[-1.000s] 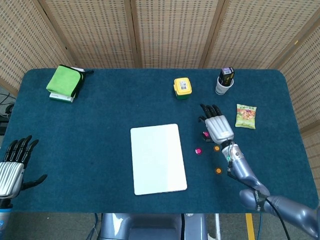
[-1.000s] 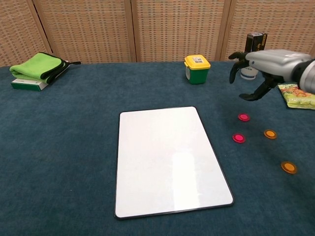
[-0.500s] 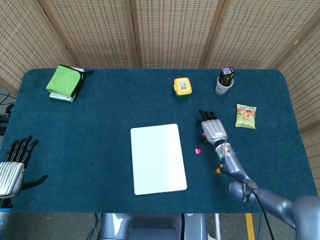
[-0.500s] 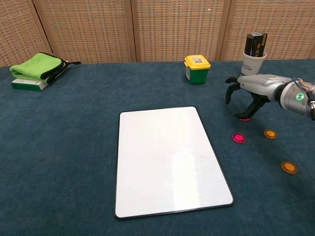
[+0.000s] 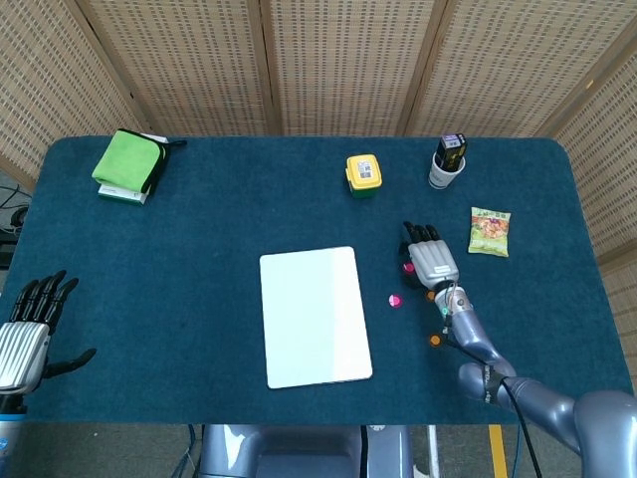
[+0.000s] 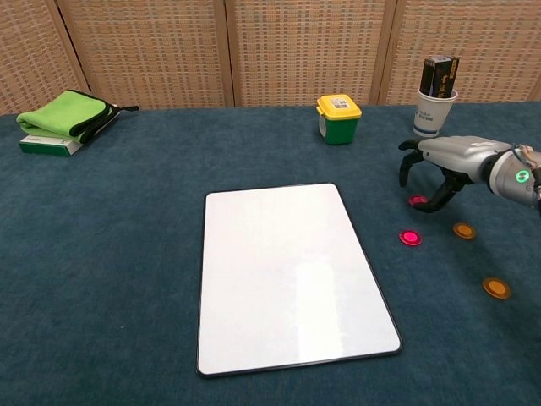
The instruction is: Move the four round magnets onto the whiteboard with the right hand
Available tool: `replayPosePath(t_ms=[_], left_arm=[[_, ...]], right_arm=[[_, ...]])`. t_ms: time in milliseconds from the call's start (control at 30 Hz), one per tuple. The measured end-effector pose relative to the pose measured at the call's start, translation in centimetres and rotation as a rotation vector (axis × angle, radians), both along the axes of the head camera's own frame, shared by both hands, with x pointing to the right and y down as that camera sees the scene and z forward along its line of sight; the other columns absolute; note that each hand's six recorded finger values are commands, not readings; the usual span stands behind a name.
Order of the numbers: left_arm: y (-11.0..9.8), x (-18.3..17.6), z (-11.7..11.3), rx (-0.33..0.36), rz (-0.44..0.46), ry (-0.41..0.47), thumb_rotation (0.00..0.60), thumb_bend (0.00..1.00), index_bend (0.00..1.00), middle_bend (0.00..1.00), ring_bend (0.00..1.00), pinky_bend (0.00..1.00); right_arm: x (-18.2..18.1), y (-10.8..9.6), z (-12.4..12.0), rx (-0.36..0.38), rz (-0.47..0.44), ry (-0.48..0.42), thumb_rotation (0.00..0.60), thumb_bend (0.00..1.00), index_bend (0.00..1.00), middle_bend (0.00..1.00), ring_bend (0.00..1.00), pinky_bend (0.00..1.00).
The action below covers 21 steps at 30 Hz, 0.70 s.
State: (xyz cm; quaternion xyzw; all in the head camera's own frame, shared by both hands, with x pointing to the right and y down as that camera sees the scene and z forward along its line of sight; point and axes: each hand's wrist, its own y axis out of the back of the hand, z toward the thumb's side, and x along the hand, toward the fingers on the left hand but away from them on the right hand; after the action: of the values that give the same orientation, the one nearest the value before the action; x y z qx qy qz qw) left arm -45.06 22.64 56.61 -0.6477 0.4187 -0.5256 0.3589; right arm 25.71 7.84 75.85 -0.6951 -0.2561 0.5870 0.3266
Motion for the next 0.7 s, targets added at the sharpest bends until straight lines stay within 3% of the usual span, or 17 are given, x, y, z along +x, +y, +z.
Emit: replayPosePath(t_ms=[467,700], left_arm=[[0.0,0.0,0.1,-0.007,-0.007,0.006,0.600,0.00,0.00,0.00,0.00,0.00],[-0.1,0.0,0.1,-0.013,-0.010,0.009,0.600,0.00,0.00,0.00,0.00,0.00]], right_arm=[[0.2,0.3,1.1,-0.017,-0.005,0.014,0.600,0.37,0.37,0.00,0.00,0.00],[0.7,0.3,1.5,-0.023,-0.001,0.037,0.600,0.40,0.58,0.00,0.00,0.00]])
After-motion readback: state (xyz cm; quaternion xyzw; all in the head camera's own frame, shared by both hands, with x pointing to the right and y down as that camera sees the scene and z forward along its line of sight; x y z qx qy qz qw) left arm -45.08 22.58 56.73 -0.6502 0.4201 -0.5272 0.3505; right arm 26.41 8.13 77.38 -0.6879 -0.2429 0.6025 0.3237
